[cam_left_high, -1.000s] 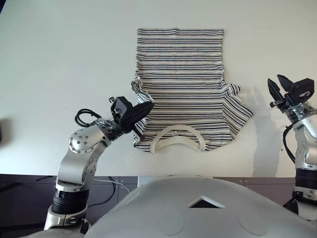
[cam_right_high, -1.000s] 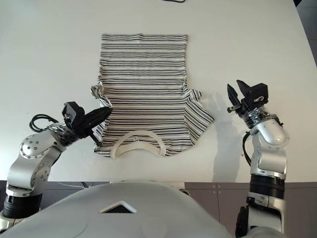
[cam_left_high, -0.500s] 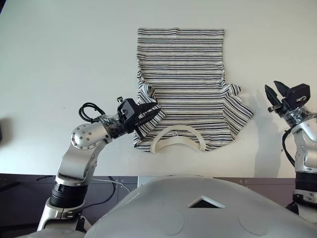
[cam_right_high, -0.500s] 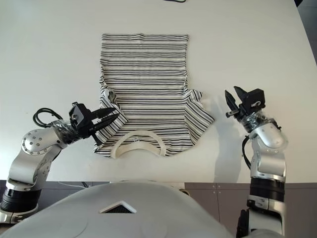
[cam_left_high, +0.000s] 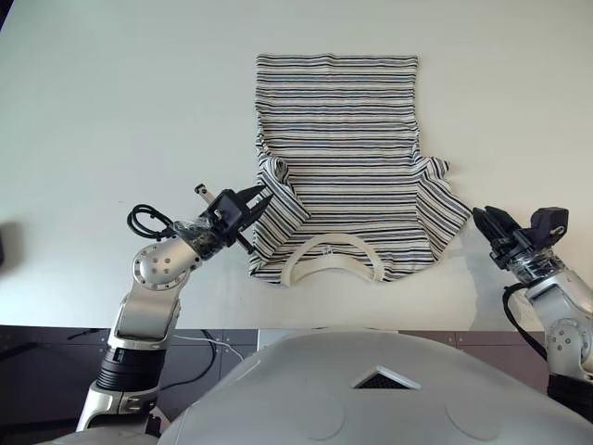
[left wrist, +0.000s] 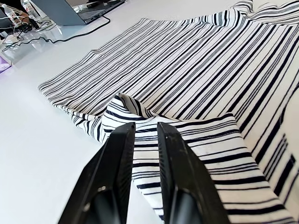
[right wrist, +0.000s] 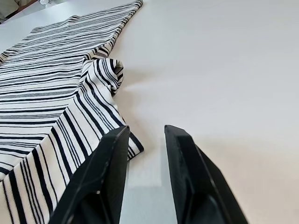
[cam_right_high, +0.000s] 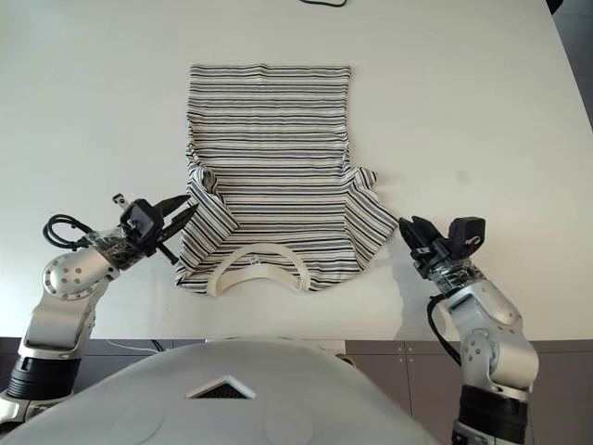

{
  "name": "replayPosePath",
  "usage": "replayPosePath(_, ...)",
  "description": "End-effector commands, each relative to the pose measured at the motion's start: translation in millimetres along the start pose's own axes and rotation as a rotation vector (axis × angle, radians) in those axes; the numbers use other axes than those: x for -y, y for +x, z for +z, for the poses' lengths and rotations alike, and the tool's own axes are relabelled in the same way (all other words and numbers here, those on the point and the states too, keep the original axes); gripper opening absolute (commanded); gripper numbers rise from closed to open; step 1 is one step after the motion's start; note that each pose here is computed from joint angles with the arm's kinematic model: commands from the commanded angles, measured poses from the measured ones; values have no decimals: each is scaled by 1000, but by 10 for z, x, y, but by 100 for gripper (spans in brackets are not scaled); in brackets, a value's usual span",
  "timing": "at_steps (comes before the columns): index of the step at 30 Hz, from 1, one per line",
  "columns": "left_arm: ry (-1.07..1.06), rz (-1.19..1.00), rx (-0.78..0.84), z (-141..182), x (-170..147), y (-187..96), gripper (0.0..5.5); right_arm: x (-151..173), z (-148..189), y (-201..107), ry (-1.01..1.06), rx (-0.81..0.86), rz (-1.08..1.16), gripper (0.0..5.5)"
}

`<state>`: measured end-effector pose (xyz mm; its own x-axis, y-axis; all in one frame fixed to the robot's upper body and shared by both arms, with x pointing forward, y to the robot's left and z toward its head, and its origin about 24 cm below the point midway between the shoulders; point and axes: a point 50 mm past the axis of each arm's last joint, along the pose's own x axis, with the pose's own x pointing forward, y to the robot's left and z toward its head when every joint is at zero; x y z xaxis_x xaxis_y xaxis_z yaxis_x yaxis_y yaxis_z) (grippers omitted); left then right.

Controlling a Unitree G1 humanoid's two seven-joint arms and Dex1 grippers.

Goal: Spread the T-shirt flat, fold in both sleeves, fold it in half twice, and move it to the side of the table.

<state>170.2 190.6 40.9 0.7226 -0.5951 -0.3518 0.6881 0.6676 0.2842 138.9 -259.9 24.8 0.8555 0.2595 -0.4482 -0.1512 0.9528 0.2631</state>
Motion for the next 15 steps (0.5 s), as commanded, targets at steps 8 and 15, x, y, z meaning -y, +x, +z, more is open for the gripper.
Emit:
replayPosePath(8, 35, 6, -16, -31, 62, 26, 84, -181, -136, 88, 55, -108, -12, 137)
replayPosePath(15, 33, 8, -29, -47, 118, 9, 84, -215, -166, 45, 74, -129, -8, 137)
